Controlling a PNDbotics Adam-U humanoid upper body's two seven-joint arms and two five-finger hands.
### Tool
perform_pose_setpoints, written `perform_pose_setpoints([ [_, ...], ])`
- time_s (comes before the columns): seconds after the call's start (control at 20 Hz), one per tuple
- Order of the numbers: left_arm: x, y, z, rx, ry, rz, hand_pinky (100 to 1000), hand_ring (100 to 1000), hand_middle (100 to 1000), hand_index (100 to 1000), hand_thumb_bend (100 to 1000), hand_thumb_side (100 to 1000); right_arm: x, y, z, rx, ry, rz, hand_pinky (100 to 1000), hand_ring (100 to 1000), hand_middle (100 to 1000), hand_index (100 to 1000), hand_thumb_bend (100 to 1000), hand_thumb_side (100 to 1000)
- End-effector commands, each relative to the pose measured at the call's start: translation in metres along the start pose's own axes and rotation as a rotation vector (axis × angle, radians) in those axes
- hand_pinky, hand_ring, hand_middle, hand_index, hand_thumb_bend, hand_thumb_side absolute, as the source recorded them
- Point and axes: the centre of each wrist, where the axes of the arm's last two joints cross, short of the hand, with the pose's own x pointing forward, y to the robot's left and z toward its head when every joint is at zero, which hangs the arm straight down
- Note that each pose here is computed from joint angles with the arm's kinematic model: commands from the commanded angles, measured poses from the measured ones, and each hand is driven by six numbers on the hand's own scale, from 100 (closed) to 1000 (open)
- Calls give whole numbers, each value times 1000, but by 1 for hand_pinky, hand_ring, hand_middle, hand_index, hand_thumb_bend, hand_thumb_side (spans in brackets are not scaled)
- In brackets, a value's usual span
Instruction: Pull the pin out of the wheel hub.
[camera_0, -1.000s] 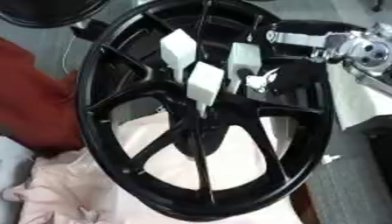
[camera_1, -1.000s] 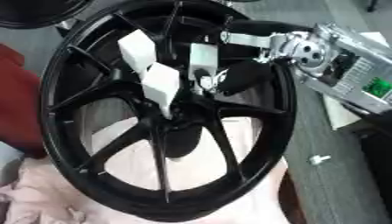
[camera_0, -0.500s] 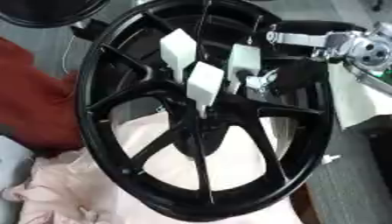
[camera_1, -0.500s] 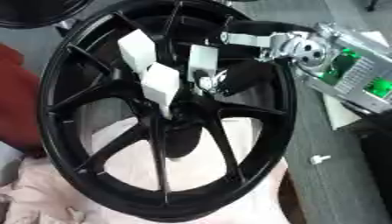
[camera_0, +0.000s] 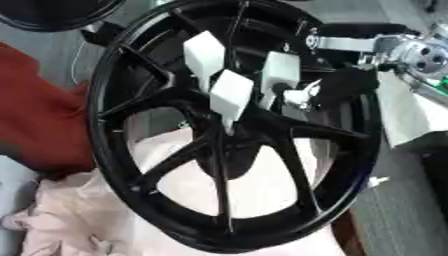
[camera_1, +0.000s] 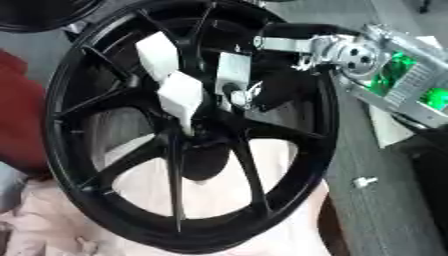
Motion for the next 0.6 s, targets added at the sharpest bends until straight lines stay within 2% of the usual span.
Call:
perform_pose_setpoints([
  [0.05, 8, 2, -3, -16, -22, -20, 712, 613, 506, 710, 100, 833, 0, -10, 8, -38, 8, 7, 906, 940, 497, 640, 100, 483],
  [0.25, 8, 2, -3, -17, -22, -19, 712, 613, 506, 710, 100, 832, 0, -10, 8, -45, 3, 3, 906, 937, 492, 635, 100, 479],
  [0.3, 8, 2, -3, -17, -22, -19, 712, 614, 506, 710, 100, 830, 0, -10, 8, -49, 3, 3, 898, 900, 445, 571, 100, 409],
  [0.5, 8, 2, -2, -17, -20, -17, 712, 615, 507, 709, 100, 831, 5, -19, 10, -115, 1, -5, 892, 865, 412, 533, 100, 430],
  [0.6, 8, 2, -2, -16, -19, -15, 712, 615, 507, 710, 100, 825, 4, -20, 12, -136, 1, -18, 889, 853, 402, 521, 100, 401],
])
